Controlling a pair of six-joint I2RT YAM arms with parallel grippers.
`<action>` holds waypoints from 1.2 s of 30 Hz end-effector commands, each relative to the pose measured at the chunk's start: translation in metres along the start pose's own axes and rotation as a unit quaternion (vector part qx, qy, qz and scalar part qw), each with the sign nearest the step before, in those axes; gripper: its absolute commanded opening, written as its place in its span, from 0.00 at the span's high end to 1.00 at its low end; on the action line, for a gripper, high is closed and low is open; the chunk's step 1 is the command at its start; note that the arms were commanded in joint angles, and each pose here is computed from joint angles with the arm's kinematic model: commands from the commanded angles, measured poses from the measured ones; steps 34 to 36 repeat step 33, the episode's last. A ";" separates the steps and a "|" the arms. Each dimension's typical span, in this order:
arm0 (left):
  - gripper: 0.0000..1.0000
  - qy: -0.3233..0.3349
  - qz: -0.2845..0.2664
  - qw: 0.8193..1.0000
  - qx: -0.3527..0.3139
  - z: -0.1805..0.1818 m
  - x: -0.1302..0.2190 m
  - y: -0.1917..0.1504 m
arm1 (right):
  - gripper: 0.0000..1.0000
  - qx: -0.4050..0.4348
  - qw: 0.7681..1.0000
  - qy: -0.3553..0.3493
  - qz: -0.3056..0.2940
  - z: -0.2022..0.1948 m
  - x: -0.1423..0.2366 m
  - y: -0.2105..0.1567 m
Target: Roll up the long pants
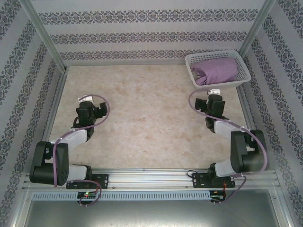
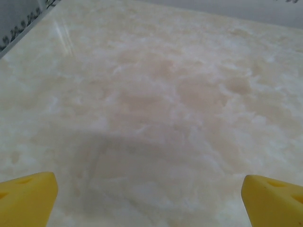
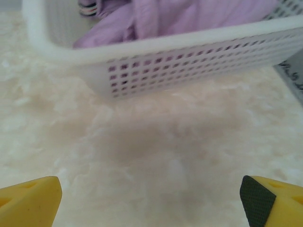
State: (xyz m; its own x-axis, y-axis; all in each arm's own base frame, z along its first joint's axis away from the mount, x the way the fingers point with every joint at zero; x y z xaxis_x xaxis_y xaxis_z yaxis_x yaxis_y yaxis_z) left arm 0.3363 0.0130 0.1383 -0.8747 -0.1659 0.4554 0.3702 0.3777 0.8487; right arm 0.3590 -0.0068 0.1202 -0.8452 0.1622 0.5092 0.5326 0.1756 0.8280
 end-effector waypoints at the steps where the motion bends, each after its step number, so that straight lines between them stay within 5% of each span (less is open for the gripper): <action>1: 0.00 -0.049 -0.049 0.997 -0.029 -0.016 0.002 0.024 | 0.02 0.027 0.998 -0.011 -0.057 0.007 0.002 0.013; 6: 0.00 -0.030 0.000 0.997 -0.072 -0.005 -0.002 -0.005 | 0.02 0.026 0.996 -0.001 -0.084 0.009 0.010 0.009; 10: 0.00 0.004 -0.065 0.997 -0.037 0.012 -0.001 -0.004 | 0.02 0.020 0.995 0.000 -0.094 0.008 0.012 0.008; 12: 0.00 0.016 -0.033 0.998 -0.043 0.013 -0.023 -0.009 | 0.02 0.011 0.995 0.000 -0.099 0.005 0.012 0.005; 15: 0.00 -0.032 -0.016 0.997 -0.071 -0.002 -0.032 -0.013 | 0.02 -0.016 0.989 0.001 -0.146 0.000 0.010 -0.004; 17: 0.00 -0.070 -0.044 0.994 -0.067 0.000 -0.029 -0.024 | 0.02 -0.011 0.994 0.008 -0.106 0.000 0.010 -0.005; 19: 0.00 -0.061 -0.012 0.996 -0.070 0.001 -0.030 -0.027 | 0.02 -0.013 0.991 0.004 -0.132 0.001 0.010 -0.004; 36: 0.00 -0.064 -0.018 0.995 -0.074 0.000 -0.030 -0.027 | 0.02 -0.007 0.993 0.010 -0.118 0.002 0.010 -0.005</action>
Point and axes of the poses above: each hand's point on the last joint's axis, 136 mm out from that joint toward the fingers, its own x axis back along the fingers, its own z axis along the line the jaws close on, y = z × x, the point moved 5 cm from there along x, back along the fingers, and after that the axes turned 13 degrees about x, right-handed, at the moved point
